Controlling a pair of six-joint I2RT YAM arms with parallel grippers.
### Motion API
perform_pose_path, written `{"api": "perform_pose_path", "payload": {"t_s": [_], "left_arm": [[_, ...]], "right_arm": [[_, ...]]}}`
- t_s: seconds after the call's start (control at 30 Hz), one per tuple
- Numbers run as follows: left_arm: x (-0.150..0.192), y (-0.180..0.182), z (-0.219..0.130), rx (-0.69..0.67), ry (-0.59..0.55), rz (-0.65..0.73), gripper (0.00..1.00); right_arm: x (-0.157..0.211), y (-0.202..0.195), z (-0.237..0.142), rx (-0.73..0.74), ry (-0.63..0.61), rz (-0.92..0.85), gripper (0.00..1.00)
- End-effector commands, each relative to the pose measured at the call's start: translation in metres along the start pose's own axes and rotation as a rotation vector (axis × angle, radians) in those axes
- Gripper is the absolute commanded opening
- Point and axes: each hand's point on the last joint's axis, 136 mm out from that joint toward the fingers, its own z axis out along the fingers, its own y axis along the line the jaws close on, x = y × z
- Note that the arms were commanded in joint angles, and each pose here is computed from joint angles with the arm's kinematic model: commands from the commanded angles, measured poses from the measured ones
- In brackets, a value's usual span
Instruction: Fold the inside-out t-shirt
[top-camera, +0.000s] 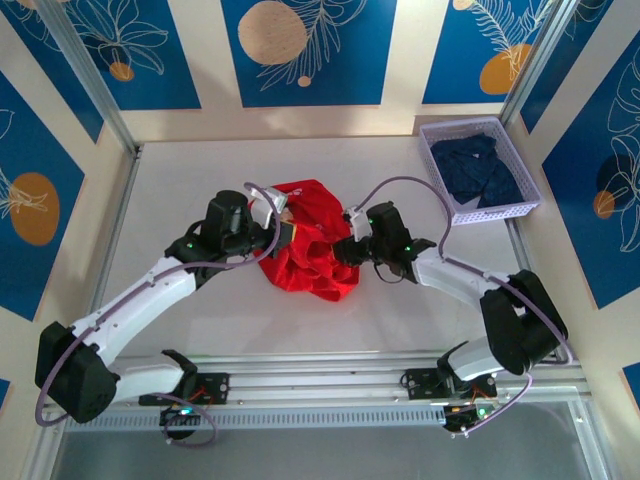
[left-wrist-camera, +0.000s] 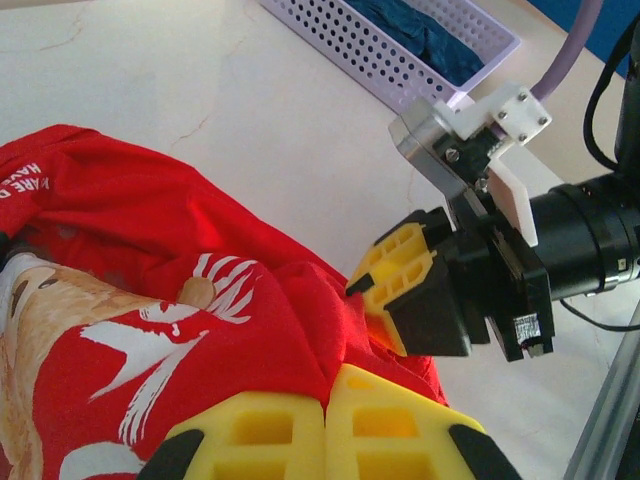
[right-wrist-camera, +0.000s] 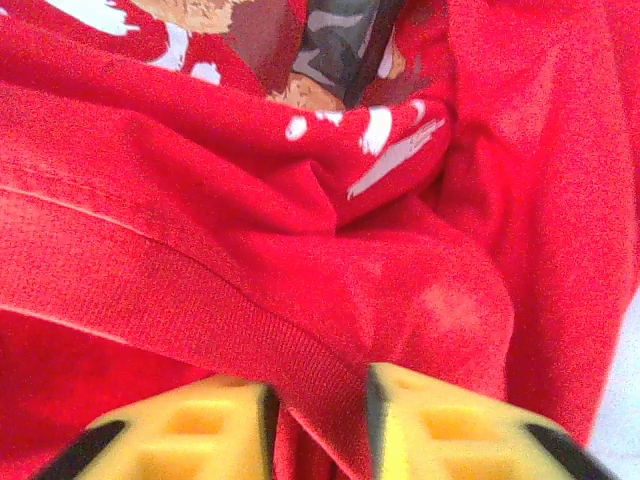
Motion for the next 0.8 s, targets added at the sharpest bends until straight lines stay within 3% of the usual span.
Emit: {"api": "perform_pose_path", "payload": {"t_s": [0.0, 0.03, 0.23, 0.37, 0.43, 0.53, 0.6, 0.77], "left_arm": [[-0.001, 0.006, -0.007, -0.032, -0.015, 0.009, 0.00], [-0.001, 0.013, -0.007, -0.071, -0.016, 0.000, 0.00], [-0.007, 0.071, -0.028, -0.433, -0.042, -0.033, 0.00], [-0.007, 0.089, -0.029, -0.541, 0.006, -0.002, 0.03], [-0.005, 0.088, -0.028, -0.536, 0.018, 0.003, 0.09], [-0.004, 0.073, -0.030, -0.455, -0.001, 0.008, 0.27], [-0.004, 0.056, -0.034, -0.367, -0.034, 0.020, 0.41], [0.001, -0.005, -0.050, -0.091, -0.127, 0.176, 0.57]], "right_arm": [[-0.024, -0.004, -0.007, 0.040, -0.044, -0.030, 0.05], [-0.031, -0.003, -0.013, 0.040, -0.055, -0.023, 0.00], [-0.090, 0.048, -0.081, -0.144, -0.198, 0.026, 0.00], [-0.115, 0.084, -0.102, -0.262, -0.228, 0.101, 0.00], [-0.121, 0.095, -0.100, -0.292, -0.221, 0.148, 0.00], [-0.128, 0.099, -0.092, -0.327, -0.211, 0.209, 0.00], [-0.132, 0.098, -0.088, -0.327, -0.199, 0.218, 0.00], [-0.143, 0.083, -0.082, -0.311, -0.147, 0.200, 0.00]]}}
